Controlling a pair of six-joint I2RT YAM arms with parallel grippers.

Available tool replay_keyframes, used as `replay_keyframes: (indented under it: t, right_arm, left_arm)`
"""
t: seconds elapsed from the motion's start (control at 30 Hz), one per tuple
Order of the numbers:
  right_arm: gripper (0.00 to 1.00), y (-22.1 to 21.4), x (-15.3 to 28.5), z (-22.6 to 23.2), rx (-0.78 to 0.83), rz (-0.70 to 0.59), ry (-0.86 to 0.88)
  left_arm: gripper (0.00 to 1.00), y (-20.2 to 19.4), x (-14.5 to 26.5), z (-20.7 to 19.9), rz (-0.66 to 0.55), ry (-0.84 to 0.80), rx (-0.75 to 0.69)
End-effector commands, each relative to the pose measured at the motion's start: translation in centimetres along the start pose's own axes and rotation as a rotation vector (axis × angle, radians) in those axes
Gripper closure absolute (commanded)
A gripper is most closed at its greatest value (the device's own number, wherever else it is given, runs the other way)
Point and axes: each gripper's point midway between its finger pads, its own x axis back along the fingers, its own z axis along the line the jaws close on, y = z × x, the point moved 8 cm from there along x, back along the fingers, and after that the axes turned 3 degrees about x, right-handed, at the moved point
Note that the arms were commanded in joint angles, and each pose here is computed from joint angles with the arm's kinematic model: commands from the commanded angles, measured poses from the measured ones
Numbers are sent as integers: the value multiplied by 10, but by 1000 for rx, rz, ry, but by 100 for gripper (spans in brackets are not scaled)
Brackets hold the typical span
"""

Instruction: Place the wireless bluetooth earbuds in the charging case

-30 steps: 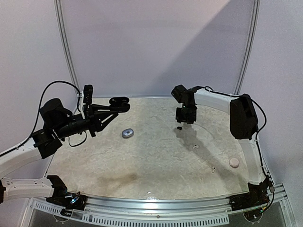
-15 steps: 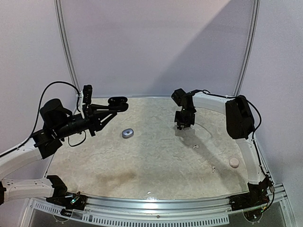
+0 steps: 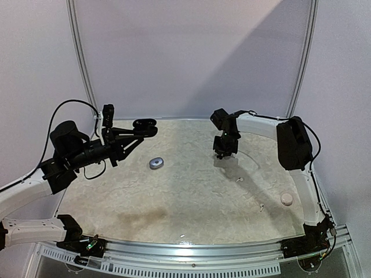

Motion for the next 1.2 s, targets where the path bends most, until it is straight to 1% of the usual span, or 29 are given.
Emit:
replay_keyframes:
  t: [0.0,0.23,0.4,0.53,0.77,0.93,1.07,1.17]
  right_arm:
    - [86,-26,-3,-3,30,108,-15]
    - [82,-32,11,3,51,122,20]
    - [82,-36,11,2,51,125,27]
    - [81,-40,12,7,49,170,79]
    - [82,-46,13,0,76,197,28]
    - [82,-60,3,13,106,257,73]
    - [85,-67,-5,15,109,297,87]
    - [88,-69,-9,12,113,297,70]
  left_arm:
    - [100,4,0,3,-16,12,-22]
    - [100,4,0,3,-11,14,-27]
    - [100,5,0,3,-11,11,-29]
    - [100,4,0,3,-6,11,-29]
    - [100,3,-1,3,-4,10,-27]
    - [100,3,0,3,-4,9,-25]
    - [100,4,0,2,-3,8,-25]
    - [100,3,1,2,-3,8,-27]
